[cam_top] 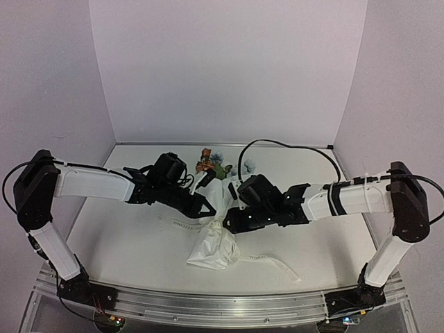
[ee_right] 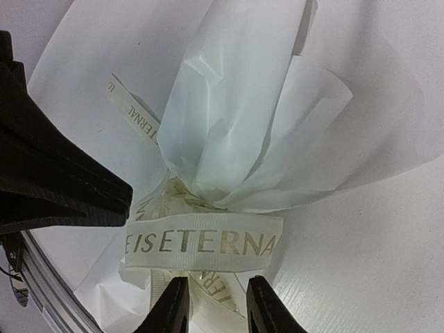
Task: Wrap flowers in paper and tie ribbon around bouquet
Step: Cross the half-tied ribbon over the folded bouquet.
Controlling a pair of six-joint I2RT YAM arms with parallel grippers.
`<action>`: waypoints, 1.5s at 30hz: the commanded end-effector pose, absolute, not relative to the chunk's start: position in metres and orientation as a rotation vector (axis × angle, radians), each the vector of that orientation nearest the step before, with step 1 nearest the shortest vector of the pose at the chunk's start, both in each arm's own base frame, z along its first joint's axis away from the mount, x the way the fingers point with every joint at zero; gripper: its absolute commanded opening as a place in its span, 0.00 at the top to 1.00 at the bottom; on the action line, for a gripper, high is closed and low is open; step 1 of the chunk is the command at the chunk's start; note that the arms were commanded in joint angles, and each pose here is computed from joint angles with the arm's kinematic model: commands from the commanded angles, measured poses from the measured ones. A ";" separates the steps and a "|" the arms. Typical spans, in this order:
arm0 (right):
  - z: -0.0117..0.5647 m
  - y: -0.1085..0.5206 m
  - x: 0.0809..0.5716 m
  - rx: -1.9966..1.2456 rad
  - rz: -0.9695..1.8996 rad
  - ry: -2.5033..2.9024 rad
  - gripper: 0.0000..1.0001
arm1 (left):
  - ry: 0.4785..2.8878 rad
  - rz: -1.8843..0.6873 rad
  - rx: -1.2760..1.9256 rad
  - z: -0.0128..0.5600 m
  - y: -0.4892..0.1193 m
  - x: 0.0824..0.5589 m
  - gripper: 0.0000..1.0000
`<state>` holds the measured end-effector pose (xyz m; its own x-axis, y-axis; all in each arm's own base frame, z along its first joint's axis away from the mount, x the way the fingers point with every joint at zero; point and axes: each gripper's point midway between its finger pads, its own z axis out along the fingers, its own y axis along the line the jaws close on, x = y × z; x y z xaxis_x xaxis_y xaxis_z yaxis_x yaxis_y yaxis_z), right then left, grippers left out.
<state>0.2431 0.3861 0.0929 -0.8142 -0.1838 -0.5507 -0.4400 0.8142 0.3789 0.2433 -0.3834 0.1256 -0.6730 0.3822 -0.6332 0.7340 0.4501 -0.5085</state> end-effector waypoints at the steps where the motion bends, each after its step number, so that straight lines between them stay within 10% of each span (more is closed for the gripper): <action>1: 0.105 0.405 0.253 -0.439 0.722 2.452 0.69 | 2.224 -1.136 0.934 0.146 -0.389 0.250 1.00; 16: 0.094 0.407 0.253 -0.450 0.696 2.455 0.89 | 2.259 -1.156 0.927 0.140 -0.390 0.251 0.99; 30: 0.099 0.411 0.258 -0.403 0.733 2.424 0.97 | 2.355 -0.986 0.928 0.123 -0.371 0.255 0.55; 45: 0.096 0.407 0.260 -0.326 0.773 2.403 0.98 | 2.335 -0.992 1.014 0.120 -0.390 0.249 0.52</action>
<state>0.2545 0.4067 0.0855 -0.8142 -0.1095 -0.5702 -0.4069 0.8082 0.4257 0.2464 -0.3750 0.1040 -0.6986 0.4552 -0.5520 0.7115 0.5237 -0.4685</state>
